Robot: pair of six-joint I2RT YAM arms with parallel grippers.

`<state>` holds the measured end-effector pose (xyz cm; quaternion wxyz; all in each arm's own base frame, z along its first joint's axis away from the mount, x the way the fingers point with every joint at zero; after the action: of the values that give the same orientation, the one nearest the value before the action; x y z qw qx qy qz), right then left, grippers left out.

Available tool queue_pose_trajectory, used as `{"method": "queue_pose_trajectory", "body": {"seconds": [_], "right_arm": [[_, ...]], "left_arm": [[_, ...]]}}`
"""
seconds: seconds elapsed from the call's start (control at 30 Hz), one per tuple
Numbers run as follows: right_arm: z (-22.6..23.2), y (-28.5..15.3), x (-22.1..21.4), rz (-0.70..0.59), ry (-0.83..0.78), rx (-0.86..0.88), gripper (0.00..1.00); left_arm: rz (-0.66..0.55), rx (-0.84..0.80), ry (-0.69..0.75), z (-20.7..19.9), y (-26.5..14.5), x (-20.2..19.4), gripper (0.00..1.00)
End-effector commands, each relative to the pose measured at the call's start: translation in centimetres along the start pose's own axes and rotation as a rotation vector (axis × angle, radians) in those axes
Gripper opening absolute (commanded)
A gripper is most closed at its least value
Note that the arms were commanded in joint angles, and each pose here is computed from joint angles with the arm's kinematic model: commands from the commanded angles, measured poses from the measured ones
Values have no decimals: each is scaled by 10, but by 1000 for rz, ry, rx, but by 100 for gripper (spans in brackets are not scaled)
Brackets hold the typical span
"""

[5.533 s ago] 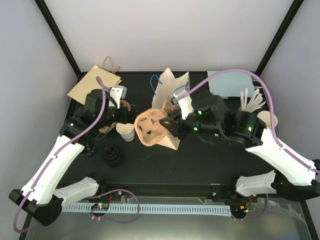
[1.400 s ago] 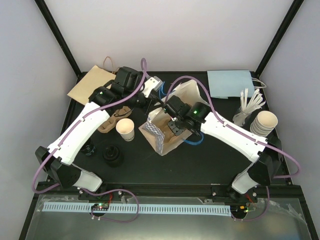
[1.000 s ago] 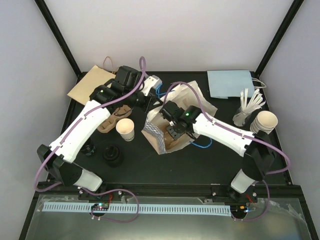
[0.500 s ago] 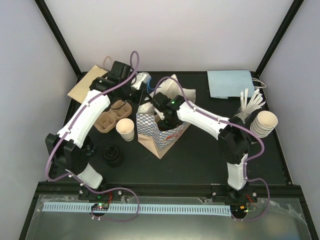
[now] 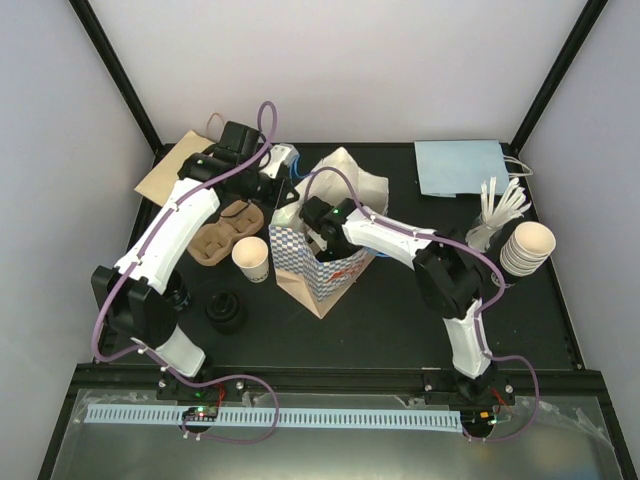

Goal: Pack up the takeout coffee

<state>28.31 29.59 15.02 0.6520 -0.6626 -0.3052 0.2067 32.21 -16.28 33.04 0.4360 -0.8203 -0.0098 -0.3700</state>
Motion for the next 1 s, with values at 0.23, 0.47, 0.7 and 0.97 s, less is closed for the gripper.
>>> {"method": "queue_pose_trajectory", "body": {"seconds": [0.23, 0.47, 0.7, 0.97], "right_arm": [[-2, 44, 1, 9, -15, -5, 35], [-11, 50, 6, -47, 15, -13, 36], [-14, 61, 10, -79, 18, -27, 36], [-17, 54, 4, -79, 31, -45, 69]], "left_arm": [[-53, 5, 43, -6, -12, 3, 1], [-60, -5, 39, -6, -10, 5, 1], [-49, -3, 22, -4, -6, 3, 2], [-41, 4, 6, 1, 1, 5, 2]]}}
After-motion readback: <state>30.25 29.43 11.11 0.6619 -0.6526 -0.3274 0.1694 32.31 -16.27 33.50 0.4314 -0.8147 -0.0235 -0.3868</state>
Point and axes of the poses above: each gripper's point midway between its finger pads, its own y axis out along the fingers, its own z axis along the line the jaws close on, x = y × z, the point moved 9 cm from there along -y, back along the fingers, and after that the axes turned 5 degrees about y, right-handed, at the moved point
